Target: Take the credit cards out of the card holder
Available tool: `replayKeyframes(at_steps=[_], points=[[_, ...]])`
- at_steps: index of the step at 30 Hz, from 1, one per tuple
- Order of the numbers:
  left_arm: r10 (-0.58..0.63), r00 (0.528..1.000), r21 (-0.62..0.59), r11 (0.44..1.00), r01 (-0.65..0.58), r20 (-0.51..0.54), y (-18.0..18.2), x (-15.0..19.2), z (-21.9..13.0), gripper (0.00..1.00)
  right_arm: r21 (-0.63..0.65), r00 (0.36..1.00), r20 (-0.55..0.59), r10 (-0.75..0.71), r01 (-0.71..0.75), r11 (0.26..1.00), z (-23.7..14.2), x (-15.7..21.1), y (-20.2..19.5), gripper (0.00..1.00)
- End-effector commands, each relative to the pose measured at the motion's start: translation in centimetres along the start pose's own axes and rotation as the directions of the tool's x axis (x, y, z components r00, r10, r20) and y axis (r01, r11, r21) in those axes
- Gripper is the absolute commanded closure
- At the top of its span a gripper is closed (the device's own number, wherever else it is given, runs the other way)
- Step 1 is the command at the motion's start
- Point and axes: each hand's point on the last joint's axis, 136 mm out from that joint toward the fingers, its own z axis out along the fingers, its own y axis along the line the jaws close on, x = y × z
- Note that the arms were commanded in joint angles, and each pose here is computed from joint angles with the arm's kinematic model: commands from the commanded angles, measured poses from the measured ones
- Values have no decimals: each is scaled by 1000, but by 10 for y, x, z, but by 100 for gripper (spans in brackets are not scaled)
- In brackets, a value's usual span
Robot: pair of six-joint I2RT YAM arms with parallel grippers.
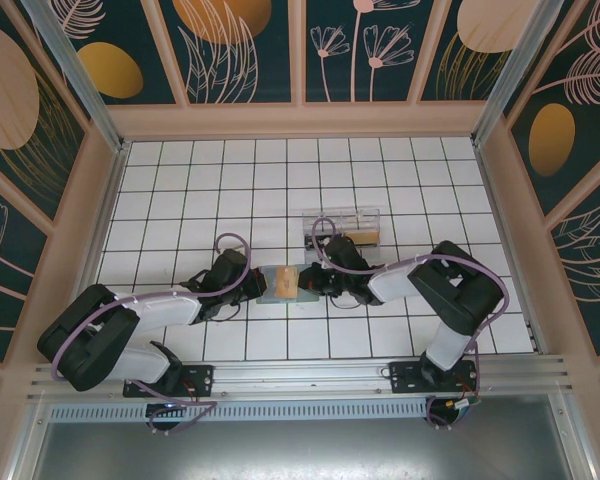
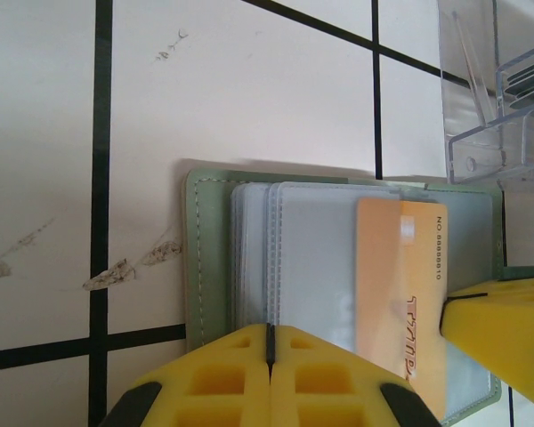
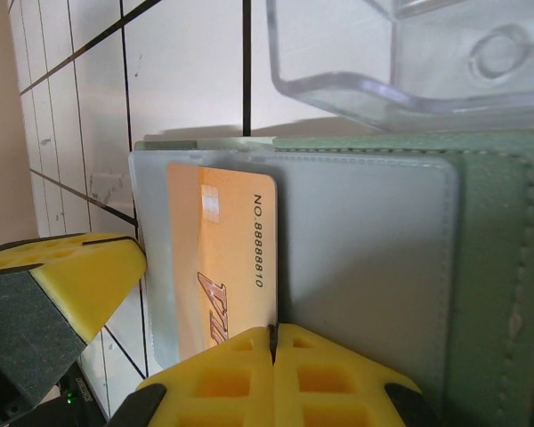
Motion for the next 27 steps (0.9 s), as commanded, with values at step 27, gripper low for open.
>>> replayKeyframes(at_steps=[27], points=[[71, 992, 25, 997, -69, -103, -19, 19, 11, 94, -41, 1000, 0, -15, 15, 999, -4, -2, 10, 100]])
